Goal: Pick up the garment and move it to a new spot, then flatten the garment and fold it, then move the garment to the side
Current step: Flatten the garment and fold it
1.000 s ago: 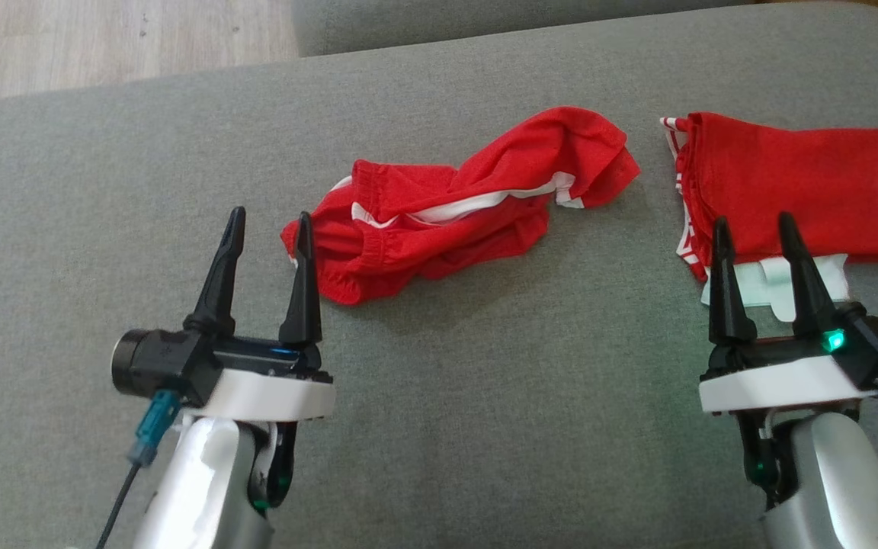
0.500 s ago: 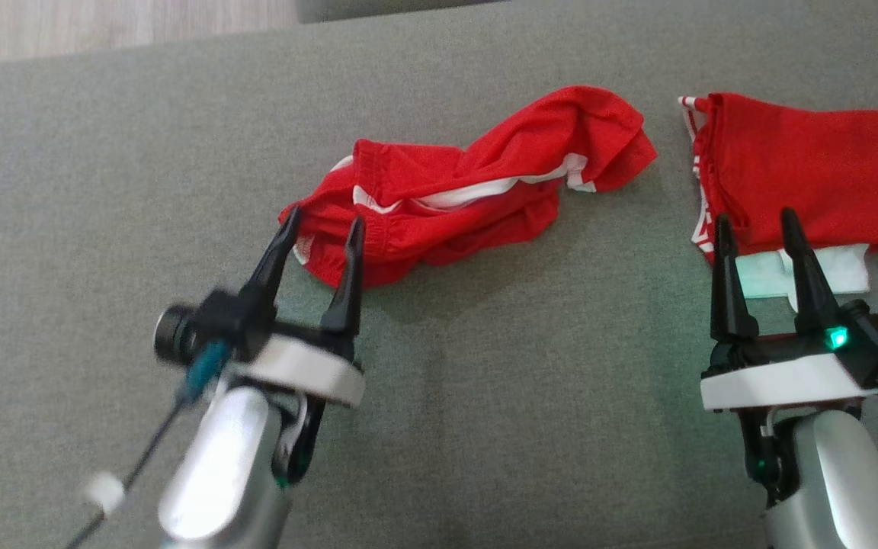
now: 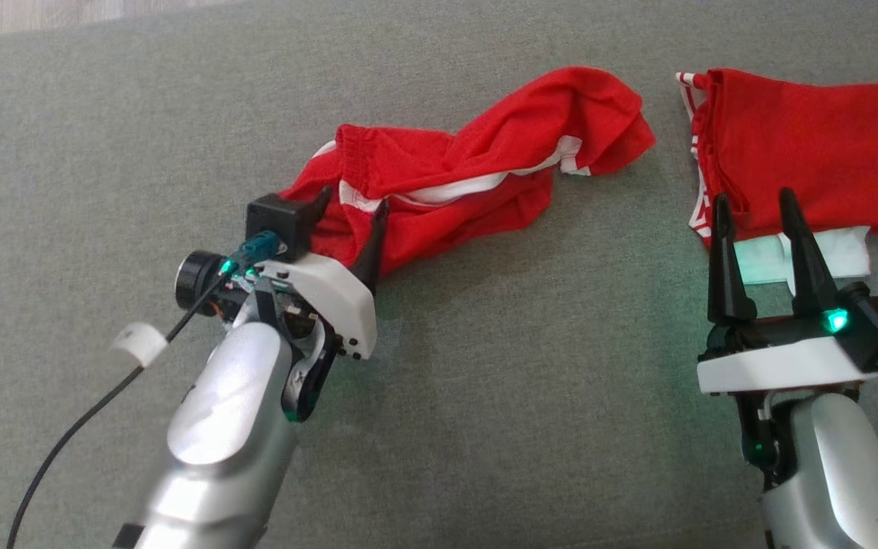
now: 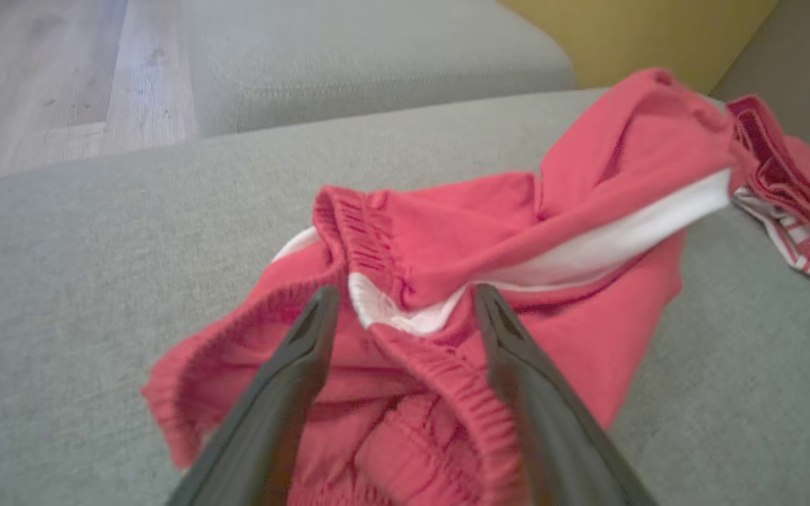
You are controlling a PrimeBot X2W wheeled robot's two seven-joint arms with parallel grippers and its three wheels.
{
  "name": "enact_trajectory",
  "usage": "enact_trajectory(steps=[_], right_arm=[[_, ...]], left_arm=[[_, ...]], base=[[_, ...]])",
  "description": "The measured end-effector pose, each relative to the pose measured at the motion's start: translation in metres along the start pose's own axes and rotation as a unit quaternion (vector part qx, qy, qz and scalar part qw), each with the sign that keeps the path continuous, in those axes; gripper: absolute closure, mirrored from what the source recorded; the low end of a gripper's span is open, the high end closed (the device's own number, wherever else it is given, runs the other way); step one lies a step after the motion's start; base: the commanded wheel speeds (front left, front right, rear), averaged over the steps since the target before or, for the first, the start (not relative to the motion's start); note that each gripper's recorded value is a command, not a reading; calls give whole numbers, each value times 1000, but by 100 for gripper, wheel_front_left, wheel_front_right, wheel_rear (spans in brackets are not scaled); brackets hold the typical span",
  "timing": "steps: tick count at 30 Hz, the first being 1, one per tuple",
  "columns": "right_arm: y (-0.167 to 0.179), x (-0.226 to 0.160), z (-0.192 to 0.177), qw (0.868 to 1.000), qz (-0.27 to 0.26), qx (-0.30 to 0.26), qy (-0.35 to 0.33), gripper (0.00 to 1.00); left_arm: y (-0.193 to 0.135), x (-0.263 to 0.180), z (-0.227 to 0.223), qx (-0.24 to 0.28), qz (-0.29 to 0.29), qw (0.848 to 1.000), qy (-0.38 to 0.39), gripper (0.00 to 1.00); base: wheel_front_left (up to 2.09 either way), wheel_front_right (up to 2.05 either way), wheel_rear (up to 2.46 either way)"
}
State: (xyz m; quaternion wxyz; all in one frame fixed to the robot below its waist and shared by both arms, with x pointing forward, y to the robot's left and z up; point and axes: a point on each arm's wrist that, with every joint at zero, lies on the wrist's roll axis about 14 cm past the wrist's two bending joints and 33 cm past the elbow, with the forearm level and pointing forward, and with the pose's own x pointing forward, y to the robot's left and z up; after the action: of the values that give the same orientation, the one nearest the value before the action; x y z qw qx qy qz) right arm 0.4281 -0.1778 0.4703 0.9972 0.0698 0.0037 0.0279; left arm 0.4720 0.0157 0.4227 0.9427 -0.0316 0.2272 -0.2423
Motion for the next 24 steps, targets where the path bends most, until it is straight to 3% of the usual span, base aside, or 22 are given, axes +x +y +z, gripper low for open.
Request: enact_trajectory(steps=[11,24], right_arm=[[1,0,-2,1000,1,1,3,0],[-1,-1,-8,1000,-1,1,12,0]], left_arm=[[-2,-1,-16,-4,0,999,49,0],[2,6,6,-45,-4,998,34,0]], base=[[0,0,0],[0,0,0]])
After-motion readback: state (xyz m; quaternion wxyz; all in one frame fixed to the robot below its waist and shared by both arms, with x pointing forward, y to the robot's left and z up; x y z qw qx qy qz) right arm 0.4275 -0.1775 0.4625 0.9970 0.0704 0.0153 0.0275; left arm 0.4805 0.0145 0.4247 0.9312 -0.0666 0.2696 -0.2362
